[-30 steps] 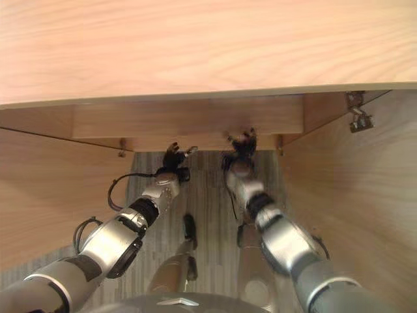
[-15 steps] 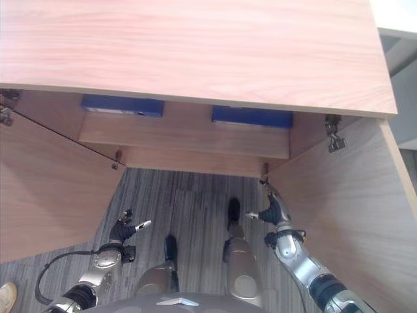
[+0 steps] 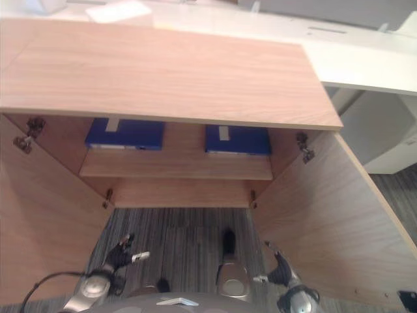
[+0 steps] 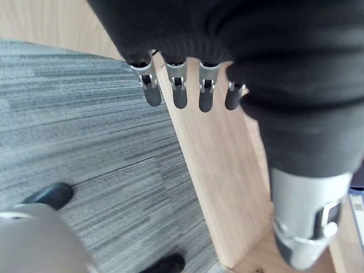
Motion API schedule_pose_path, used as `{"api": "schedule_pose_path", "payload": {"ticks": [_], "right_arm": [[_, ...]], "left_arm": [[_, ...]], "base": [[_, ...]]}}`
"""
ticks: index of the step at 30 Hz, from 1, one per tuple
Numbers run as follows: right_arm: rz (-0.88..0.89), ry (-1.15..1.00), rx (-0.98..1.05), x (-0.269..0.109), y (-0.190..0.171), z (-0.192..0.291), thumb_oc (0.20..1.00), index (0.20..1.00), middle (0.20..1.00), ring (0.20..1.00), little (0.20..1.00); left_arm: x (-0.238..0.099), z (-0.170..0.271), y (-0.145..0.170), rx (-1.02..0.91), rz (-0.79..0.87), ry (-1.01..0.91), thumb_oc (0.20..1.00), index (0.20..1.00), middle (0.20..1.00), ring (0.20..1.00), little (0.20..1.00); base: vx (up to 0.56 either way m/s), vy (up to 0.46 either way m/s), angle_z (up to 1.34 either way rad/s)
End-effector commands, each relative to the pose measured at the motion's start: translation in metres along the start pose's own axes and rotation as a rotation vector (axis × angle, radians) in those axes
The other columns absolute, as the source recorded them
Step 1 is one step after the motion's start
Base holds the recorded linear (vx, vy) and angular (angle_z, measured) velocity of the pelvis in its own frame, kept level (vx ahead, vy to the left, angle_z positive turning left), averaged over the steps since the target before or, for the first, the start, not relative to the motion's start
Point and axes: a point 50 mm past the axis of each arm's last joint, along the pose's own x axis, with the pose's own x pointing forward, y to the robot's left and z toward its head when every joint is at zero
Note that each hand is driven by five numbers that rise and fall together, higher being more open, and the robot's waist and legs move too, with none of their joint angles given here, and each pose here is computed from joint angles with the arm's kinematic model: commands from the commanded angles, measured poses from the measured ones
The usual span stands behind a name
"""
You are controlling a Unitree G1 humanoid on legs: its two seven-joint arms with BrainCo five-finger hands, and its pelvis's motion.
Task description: Put the empty folder in the office cabinet
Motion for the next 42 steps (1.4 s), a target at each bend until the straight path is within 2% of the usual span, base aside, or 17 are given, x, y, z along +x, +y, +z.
{"api": "schedule_pose_path", "payload": {"ticks": [1,9,14,19,21,22,24,25,27,30,33,36,42], "right_arm": [[-0.149,-0.178,-0.012,0.015,-0.05,0.041,1.0,1.0,1.0,1.0,1.0],[-0.485,0.013,0.491,0.007,-0.027,0.005,1.0,1.0,1.0,1.0,1.0],[-0.618,0.142,0.571,0.002,-0.027,-0.015,1.0,1.0,1.0,1.0,1.0],[-0.66,0.144,0.575,0.005,-0.034,-0.013,1.0,1.0,1.0,1.0,1.0],[-0.721,0.163,0.575,0.009,-0.046,-0.014,1.0,1.0,1.0,1.0,1.0],[-0.765,0.115,0.551,0.017,-0.069,-0.002,1.0,1.0,1.0,1.0,1.0],[-0.758,0.07,0.541,0.021,-0.078,0.007,1.0,1.0,1.0,1.0,1.0],[-0.71,-0.02,0.479,0.026,-0.101,0.023,1.0,1.0,1.0,1.0,1.0],[-0.671,-0.081,0.439,0.031,-0.119,0.036,1.0,1.0,1.0,1.0,1.0],[-0.671,-0.089,0.438,0.032,-0.134,0.039,1.0,1.0,1.0,1.0,1.0],[-0.676,-0.116,0.416,0.037,-0.165,0.054,1.0,1.0,1.0,1.0,1.0],[-0.646,-0.14,0.389,0.041,-0.172,0.065,1.0,1.0,1.0,1.0,1.0],[-0.466,-0.226,0.288,0.053,-0.168,0.095,1.0,1.0,1.0,1.0,1.0]], "left_arm": [[0.014,0.041,0.006,0.036,0.023,-0.15,1.0,1.0,1.0,1.0,1.0],[0.02,0.02,-0.008,-0.173,0.125,-0.054,1.0,1.0,1.0,1.0,1.0],[0.018,0.01,-0.018,-0.23,0.112,-0.014,1.0,1.0,1.0,1.0,1.0],[0.019,0.009,-0.02,-0.233,0.112,-0.002,1.0,1.0,1.0,1.0,1.0],[0.02,0.008,-0.022,-0.249,0.113,0.011,1.0,1.0,1.0,1.0,1.0],[0.02,0.008,-0.024,-0.257,0.096,0.014,1.0,1.0,1.0,1.0,1.0],[0.02,0.007,-0.025,-0.251,0.092,0.019,1.0,1.0,1.0,1.0,1.0],[0.02,0.004,-0.023,-0.24,0.081,0.042,1.0,1.0,1.0,1.0,1.0],[0.021,0.002,-0.023,-0.22,0.066,0.057,1.0,1.0,1.0,1.0,1.0],[0.021,0.002,-0.022,-0.204,0.054,0.063,1.0,1.0,1.0,1.0,1.0],[0.024,0.006,-0.021,-0.186,0.029,0.057,1.0,1.0,1.0,1.0,1.0],[0.024,0.006,-0.021,-0.18,0.027,0.063,1.0,1.0,1.0,1.0,1.0],[0.026,0.007,-0.014,-0.175,0.028,0.071,1.0,1.0,1.0,1.0,1.0]], "base": [[-0.35,0.038,-0.67],[-0.2,0.019,-1.02],[-0.09,-0.106,-1.01],[-0.06,-0.1,-0.43],[-0.15,-0.301,0.04],[-0.11,-0.204,0.02],[-0.19,-0.269,-0.38],[-0.26,-0.329,-0.43],[-0.2,-0.24,0.34],[-0.13,-0.108,0.34],[-0.2,-0.062,0.36],[-0.12,-0.014,0.19],[-0.12,0.006,0.08]]}}
